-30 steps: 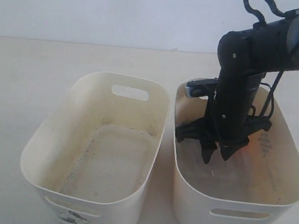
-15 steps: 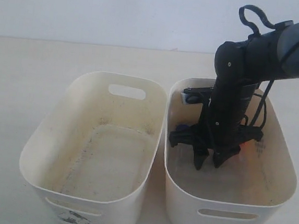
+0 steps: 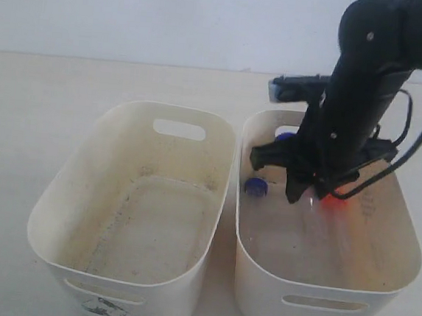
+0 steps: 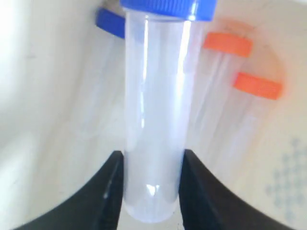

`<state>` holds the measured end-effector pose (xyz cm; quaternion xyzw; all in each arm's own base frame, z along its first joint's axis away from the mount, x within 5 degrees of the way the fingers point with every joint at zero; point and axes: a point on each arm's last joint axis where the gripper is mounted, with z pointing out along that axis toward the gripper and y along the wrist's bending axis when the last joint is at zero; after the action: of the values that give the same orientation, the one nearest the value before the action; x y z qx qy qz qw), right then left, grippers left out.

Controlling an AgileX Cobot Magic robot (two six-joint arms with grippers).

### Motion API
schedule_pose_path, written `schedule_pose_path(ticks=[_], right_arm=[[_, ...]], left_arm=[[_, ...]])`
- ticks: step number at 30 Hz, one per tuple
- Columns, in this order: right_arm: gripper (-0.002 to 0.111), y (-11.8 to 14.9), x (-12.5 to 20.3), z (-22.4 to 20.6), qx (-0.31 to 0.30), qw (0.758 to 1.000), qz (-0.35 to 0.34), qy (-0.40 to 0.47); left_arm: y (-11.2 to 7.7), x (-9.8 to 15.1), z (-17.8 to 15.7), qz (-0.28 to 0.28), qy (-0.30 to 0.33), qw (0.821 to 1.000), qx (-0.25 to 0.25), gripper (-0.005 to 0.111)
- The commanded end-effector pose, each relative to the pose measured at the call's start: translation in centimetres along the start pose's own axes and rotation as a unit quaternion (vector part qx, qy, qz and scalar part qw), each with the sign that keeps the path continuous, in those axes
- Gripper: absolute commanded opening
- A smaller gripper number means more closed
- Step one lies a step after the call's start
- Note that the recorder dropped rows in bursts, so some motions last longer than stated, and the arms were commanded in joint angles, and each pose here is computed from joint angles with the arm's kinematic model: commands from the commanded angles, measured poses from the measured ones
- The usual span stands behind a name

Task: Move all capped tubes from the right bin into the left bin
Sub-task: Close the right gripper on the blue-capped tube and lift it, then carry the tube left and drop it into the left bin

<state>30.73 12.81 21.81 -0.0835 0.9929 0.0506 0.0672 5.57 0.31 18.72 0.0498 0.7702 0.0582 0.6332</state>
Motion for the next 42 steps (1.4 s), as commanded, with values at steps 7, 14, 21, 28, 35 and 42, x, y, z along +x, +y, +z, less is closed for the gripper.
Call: schedule_pose_path(ticks=[7, 14, 21, 28, 35, 42], right_arm=[[0.000, 2.1, 3.9, -11.8, -0.147, 0.973, -0.084, -0.159], [0.000, 6.7, 5.0, -13.5, -0.296, 0.909, -0.212, -0.205], [0.005, 10.7, 4.4, -10.5, -0.290, 0.897, -0.260, -0.210], [0.047, 11.4, 3.4, -7.8, -0.274, 0.907, -0.260, -0.185], [0.015, 11.3, 3.3, -7.8, -0.272, 0.909, -0.254, -0.187], [0.000, 11.2, 3.4, -7.7, -0.263, 0.910, -0.262, -0.182]], left_arm=[[0.0, -0.2, 0.0, -0.007, -0.007, 1.000, -0.001, 0.004], [0.0, -0.2, 0.0, -0.007, -0.007, 1.000, -0.001, 0.004], [0.0, -0.2, 0.0, -0.007, -0.007, 1.000, -0.001, 0.004], [0.0, -0.2, 0.0, -0.007, -0.007, 1.000, -0.001, 0.004], [0.0, -0.2, 0.0, -0.007, -0.007, 1.000, -0.001, 0.004], [0.0, -0.2, 0.0, -0.007, -0.007, 1.000, -0.001, 0.004]])
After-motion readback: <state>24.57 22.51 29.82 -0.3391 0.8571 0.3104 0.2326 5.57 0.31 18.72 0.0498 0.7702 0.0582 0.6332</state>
